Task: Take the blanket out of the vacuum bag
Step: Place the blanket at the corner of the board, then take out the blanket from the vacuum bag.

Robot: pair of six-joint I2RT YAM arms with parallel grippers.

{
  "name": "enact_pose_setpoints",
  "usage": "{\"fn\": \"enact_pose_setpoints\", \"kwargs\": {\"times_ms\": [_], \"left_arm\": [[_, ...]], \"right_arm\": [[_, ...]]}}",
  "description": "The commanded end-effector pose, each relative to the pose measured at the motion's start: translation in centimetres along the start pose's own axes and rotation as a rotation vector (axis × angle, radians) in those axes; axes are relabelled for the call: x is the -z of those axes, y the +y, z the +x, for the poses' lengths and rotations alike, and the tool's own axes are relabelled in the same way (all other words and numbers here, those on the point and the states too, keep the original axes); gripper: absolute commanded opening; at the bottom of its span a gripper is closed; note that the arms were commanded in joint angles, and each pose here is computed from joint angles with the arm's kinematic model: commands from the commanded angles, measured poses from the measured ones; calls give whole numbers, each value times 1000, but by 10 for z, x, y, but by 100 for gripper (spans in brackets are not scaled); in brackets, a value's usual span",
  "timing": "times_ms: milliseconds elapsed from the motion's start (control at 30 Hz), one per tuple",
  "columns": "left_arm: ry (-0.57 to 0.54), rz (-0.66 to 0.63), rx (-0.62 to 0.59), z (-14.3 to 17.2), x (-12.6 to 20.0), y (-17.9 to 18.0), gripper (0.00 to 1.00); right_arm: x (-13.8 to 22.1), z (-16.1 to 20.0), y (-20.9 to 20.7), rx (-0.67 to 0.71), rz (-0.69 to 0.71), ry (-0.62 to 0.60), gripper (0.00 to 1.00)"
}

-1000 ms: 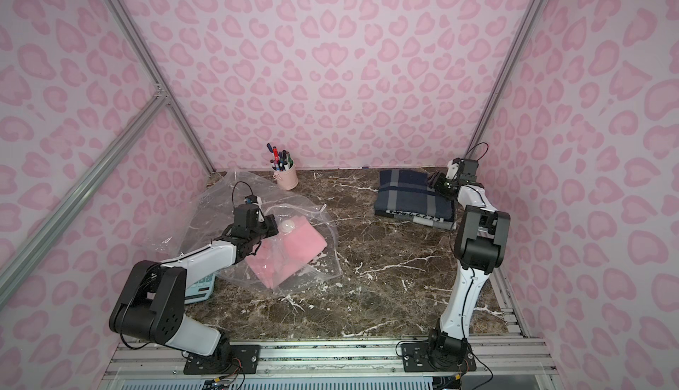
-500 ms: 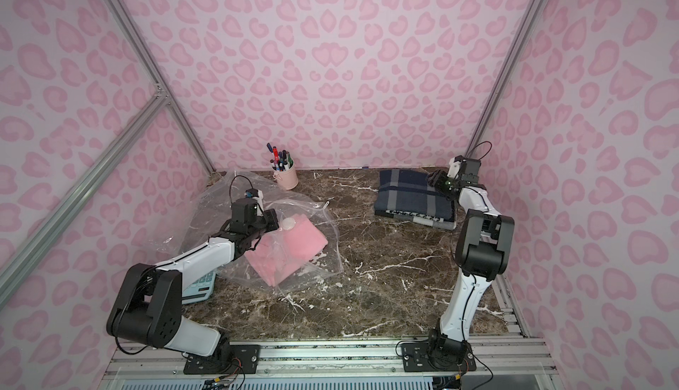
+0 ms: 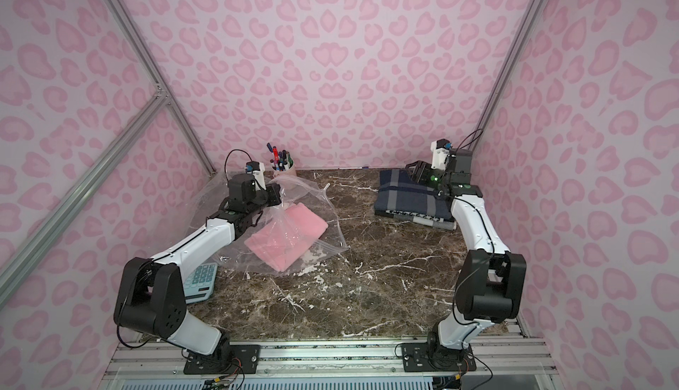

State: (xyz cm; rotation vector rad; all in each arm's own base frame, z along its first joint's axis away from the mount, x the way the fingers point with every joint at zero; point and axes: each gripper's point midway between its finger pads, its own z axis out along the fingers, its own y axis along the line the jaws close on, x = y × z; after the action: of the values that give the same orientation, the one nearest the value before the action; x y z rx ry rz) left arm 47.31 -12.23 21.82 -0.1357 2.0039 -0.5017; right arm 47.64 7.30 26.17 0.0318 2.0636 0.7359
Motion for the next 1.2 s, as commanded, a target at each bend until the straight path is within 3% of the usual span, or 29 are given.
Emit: {"fn": "enact_pose_setpoints", "kwargs": {"times_ms": [0, 167, 333, 733, 1167], "left_arm": [[-16, 40, -2, 3, 2, -4, 4], [-1, 58, -10, 31, 13, 3, 4], [7, 61, -40, 38, 20, 4, 4], [5, 39, -54, 39, 27, 7, 4], [-27, 93, -29, 34, 40, -3, 4]], "right_arm": [[0, 43, 25, -25, -57, 35, 62], [-12, 144, 68, -38, -86, 176, 62], [-7, 202, 111, -63, -170, 226, 64], [-9, 258, 213, -71, -369, 298, 74], [-79, 315, 231, -278, -449, 362, 85]]}}
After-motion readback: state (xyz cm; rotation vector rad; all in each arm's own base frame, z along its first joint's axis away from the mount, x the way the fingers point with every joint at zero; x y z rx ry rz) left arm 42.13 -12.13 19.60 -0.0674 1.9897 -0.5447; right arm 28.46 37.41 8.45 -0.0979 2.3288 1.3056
